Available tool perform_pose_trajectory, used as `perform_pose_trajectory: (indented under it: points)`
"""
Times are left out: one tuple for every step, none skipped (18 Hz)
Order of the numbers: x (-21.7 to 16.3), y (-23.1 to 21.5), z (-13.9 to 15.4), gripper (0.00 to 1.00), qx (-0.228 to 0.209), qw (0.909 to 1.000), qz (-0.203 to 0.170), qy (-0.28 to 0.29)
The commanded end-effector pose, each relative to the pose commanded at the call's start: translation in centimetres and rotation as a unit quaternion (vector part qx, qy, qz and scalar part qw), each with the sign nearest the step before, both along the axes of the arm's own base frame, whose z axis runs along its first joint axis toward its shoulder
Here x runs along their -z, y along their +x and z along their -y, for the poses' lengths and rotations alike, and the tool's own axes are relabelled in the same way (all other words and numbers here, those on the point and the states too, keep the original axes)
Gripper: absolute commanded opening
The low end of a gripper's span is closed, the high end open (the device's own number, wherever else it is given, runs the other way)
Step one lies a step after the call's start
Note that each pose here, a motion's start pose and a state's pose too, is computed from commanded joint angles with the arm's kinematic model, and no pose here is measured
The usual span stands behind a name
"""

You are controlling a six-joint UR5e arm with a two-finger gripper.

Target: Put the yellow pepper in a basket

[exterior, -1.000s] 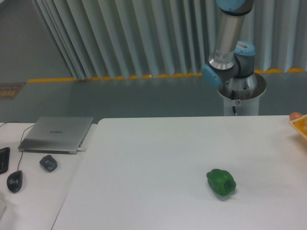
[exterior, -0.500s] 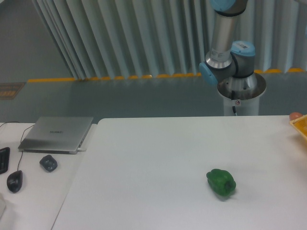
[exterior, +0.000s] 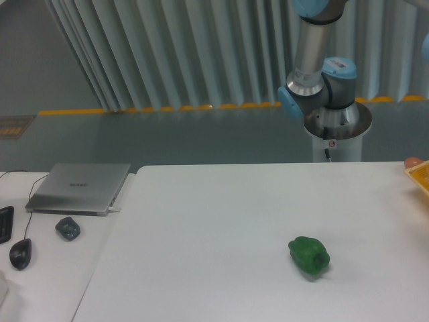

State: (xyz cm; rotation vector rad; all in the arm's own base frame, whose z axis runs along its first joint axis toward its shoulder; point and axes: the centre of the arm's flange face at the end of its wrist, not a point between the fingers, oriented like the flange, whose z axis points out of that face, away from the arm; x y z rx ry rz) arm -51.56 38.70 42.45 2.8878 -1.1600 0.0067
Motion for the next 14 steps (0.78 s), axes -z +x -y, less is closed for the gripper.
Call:
perform_pose_trajectory:
  points:
    - [0.5,0.4,-0.5,1.00,0.004,1.0000,0.003,-0.002]
    - [0.8,0.7,-1.0,1.00,0.008,0.9999,0.006,-0.002]
    - [1.2,0.8,-1.2,1.00,0.010,0.9999,0.009,-0.003]
    - [1.2,0.9,-1.3,1.00,0.012,0.9999,0.009,-0.003]
    - [1.3,0.9,-1.5,1.00,0.012,0.9999,0.010,-0.002]
    - [1.5,0.9,-1.7,1.00,0.013,0.9998,0.013,0.001]
    - [1.6,0.9,-1.7,1.00,0.013,0.9998,0.015,0.002]
    - [1.7,0.9,-1.8,1.00,0.014,0.9998,0.015,0.002]
    - [1.7,0.9,-1.8,1.00,0.014,0.9998,0.015,0.002]
    - [1.7,0.9,-1.8,1.00,0.014,0.9998,0.015,0.002]
    - [1.7,0.9,-1.8,1.00,0.014,0.9998,0.015,0.002]
    - [1.7,0.9,-1.8,1.00,0.014,0.9998,0.016,0.003]
    - [1.7,0.9,-1.8,1.00,0.014,0.9998,0.016,0.003]
    - [1.7,0.9,-1.8,1.00,0.014,0.9998,0.016,0.003]
